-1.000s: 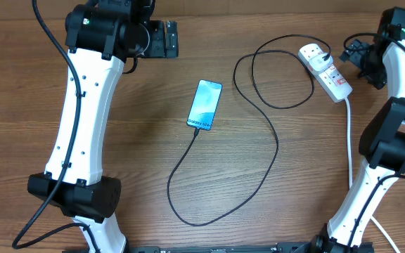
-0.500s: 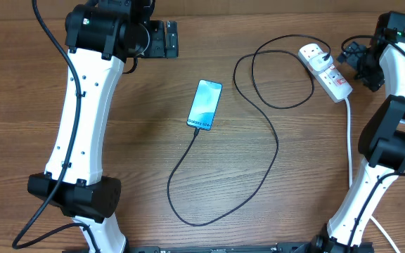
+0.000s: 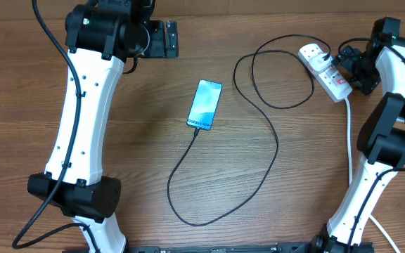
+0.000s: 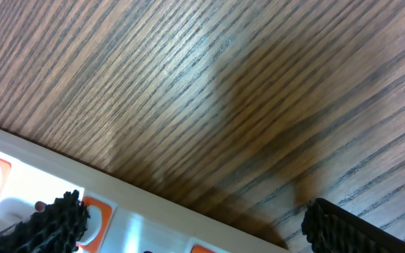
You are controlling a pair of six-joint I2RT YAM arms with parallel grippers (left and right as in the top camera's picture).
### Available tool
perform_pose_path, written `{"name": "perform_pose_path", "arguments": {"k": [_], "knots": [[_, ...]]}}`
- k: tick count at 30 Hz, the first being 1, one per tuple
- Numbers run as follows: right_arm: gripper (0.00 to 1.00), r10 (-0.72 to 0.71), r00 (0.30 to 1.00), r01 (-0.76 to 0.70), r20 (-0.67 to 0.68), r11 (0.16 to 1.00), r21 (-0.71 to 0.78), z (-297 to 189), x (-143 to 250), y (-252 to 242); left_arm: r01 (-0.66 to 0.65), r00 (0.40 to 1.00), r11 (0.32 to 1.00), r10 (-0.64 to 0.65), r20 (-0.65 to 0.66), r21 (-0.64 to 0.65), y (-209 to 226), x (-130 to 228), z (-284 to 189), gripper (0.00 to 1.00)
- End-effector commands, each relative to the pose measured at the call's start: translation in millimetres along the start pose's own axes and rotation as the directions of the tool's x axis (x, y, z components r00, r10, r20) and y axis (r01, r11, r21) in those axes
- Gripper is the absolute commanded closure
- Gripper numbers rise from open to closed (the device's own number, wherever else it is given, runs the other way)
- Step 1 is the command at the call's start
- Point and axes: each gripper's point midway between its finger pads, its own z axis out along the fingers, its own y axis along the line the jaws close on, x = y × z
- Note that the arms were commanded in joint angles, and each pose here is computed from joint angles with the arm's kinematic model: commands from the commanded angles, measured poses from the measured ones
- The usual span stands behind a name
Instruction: Plug charger to phone and switch on socket
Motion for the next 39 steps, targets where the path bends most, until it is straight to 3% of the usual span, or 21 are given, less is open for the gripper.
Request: {"name": "perform_pose_path", "arguments": {"k": [1,31,39], "knots": [[0.0,-0.003,0.998,0.003,-0.066,1.0,-0.009,13,16,2,0.007,1.0,1.0,-0.007,-0.007,-0.012,0,1,4,0.0],[0.0,0.002,0.992,0.001,-0.126,1.0,0.021,11,31,-6,0.007,1.0,1.0,-0.007,-0.007,-0.012,0,1,4,0.0],[0.0,0.039,0.989,-0.038,-0.145,0.999,0.009,-38,28,-10,0.007,1.0,1.0,-0.007,-0.007,-0.012,0,1,4,0.0]]}}
